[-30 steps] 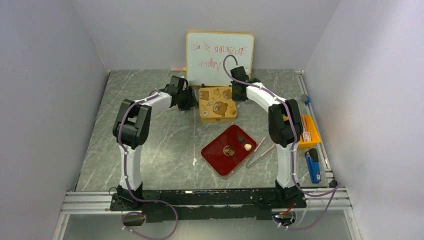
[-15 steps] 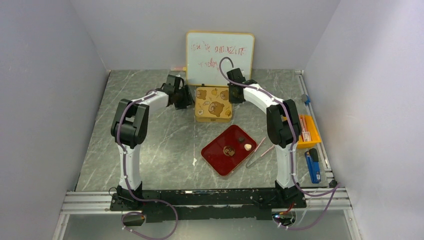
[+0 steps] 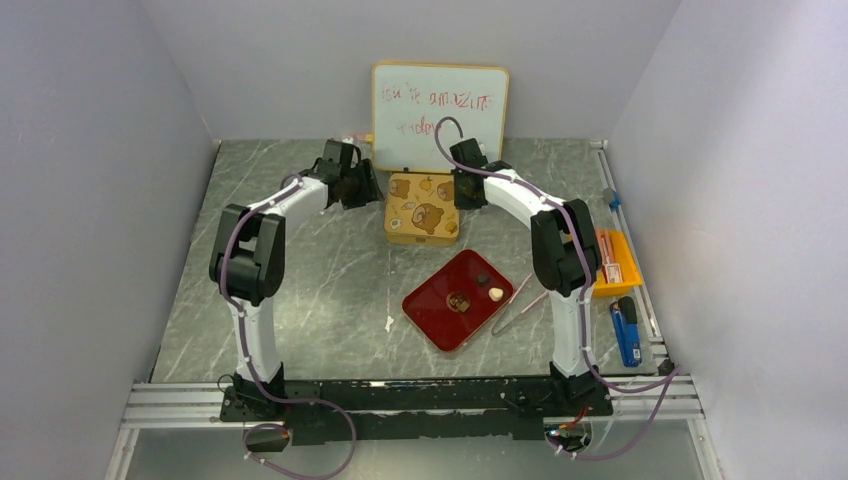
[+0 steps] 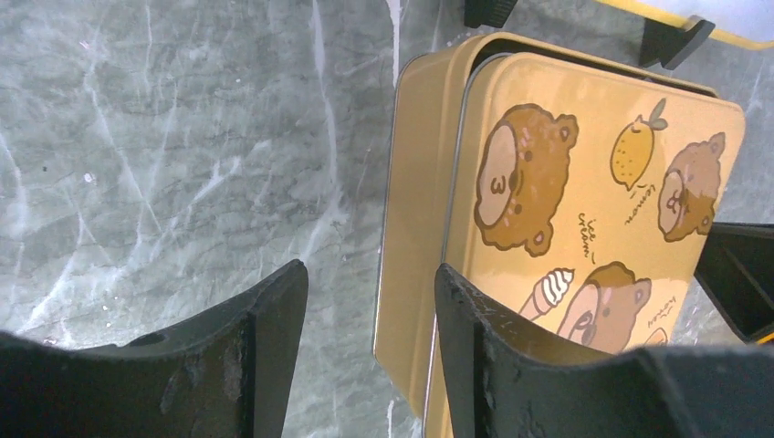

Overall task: Pack the chocolate
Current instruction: Close the box lid on the packing box.

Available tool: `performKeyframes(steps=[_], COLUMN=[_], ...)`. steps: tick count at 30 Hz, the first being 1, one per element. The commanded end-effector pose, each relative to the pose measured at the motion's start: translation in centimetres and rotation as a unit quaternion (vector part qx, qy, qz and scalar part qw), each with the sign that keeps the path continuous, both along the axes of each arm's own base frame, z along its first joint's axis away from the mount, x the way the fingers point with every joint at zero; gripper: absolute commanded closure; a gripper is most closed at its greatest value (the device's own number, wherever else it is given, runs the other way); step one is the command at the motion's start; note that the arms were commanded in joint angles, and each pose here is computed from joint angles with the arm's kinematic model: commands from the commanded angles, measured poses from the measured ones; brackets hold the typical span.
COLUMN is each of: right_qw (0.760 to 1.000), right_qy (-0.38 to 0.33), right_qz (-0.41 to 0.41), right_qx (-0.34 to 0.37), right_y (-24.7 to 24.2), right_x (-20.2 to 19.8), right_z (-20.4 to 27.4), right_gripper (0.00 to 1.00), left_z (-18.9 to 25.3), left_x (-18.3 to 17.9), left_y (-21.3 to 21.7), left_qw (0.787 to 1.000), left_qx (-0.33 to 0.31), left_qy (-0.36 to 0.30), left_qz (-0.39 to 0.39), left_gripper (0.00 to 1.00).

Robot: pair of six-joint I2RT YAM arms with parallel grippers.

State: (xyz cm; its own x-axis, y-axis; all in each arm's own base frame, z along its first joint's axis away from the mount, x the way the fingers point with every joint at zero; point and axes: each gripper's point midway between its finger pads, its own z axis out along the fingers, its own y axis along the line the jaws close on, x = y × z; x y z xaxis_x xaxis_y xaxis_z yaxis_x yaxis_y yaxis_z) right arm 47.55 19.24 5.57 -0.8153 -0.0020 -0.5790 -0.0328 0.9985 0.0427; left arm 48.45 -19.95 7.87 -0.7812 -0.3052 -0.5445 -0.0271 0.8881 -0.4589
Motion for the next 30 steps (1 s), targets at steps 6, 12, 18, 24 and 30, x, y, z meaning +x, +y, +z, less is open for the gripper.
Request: performKeyframes(steps=[6,12,18,24,30], right_qw=[0.999,0.999,0.998,0.997,0.993], right_qy=[-0.03,-0.034,-0.042,-0.053,-0.102], right_qz=[-0.022,-0.028,-0.036,-0.047,-0.063], right_qx=[0.018,0.017,0.018,0.012,0.01], right_y=[-0.9,-1.2,-1.6,-2.4,-3.9], right_x=[0.8,0.9,1.2,1.5,1.7], right_z=[2.8,3.1,3.7,4.7,8.1], right_gripper=[0.79,0.76,0.75,0.73,0.56], left_z=[3.3,3.9,4.6,6.0,8.8], left_x=[0.1,0.3,0.4,0.3,-0.7], left_y=[1.8,2.2,2.4,2.6,3.6], left_qw=[0.999,0.999,0.999,0.998,0.994], left_qx=[0.013,0.014,0.015,0.016,0.038], left_qy=[-0.038,-0.043,-0.05,-0.062,-0.103], left_qz=[0.011,0.014,0.014,0.013,0.002], left_gripper=[0.42,0.42,0.42,0.42,0.42])
